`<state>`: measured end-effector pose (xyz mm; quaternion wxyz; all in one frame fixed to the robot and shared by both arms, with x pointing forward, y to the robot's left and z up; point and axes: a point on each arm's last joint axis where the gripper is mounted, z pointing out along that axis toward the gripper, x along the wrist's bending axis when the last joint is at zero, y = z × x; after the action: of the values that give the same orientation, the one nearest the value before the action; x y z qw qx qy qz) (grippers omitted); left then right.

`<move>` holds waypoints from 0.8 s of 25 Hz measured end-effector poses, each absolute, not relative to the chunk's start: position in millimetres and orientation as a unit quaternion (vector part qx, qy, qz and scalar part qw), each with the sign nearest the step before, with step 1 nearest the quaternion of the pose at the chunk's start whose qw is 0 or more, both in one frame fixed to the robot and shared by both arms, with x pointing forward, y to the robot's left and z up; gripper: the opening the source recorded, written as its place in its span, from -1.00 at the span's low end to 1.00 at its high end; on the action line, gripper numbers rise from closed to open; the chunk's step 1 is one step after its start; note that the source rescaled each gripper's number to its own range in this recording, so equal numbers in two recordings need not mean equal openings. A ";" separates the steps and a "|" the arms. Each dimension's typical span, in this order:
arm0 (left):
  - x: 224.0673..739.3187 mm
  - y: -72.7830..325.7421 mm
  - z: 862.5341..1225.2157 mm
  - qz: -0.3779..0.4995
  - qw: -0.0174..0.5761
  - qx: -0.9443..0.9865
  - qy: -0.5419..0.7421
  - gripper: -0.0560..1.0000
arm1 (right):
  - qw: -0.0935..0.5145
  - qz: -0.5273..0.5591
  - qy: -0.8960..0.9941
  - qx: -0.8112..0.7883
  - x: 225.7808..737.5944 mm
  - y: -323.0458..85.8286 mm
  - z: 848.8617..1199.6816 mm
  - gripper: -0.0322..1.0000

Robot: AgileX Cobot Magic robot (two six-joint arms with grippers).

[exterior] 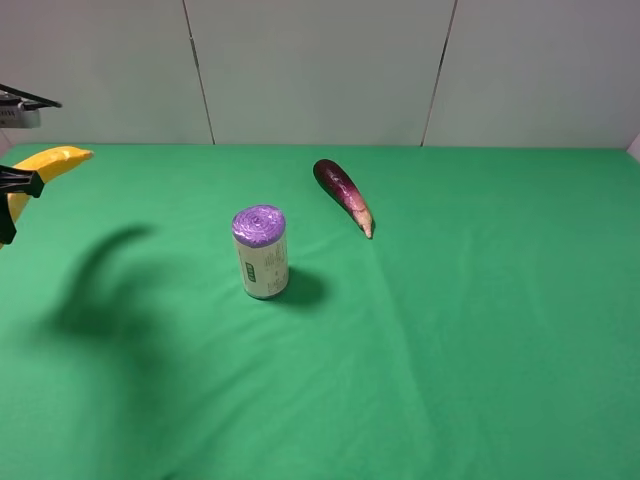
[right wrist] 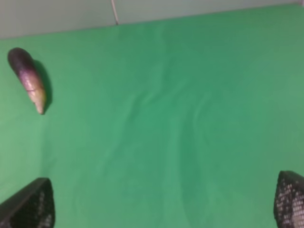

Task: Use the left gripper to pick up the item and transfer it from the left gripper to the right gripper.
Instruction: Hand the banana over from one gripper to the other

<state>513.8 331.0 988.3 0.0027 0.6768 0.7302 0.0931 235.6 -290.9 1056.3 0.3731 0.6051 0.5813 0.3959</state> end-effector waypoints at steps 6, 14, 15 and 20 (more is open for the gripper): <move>514.9 301.9 993.5 0.087 -0.003 0.725 0.683 -0.89 | 0.347 0.413 0.561 0.628 236.7 -289.2 1058.1 1.00; 529.9 268.4 1025.8 0.116 0.018 0.768 0.630 -0.89 | 0.207 0.417 0.580 0.668 276.7 -277.0 1076.9 1.00; 531.8 265.1 1031.1 0.121 0.022 0.770 0.626 -0.89 | 0.194 0.420 0.584 0.667 282.7 -275.3 1078.7 1.00; 537.3 243.7 1049.5 0.139 0.046 0.787 0.599 -0.89 | 0.142 0.448 0.593 0.654 307.0 -267.3 1082.6 1.00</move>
<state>537.3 243.7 1049.5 0.0461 0.7870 0.5993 0.1391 307.0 -267.3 1082.6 0.1421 0.6542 0.5928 0.4478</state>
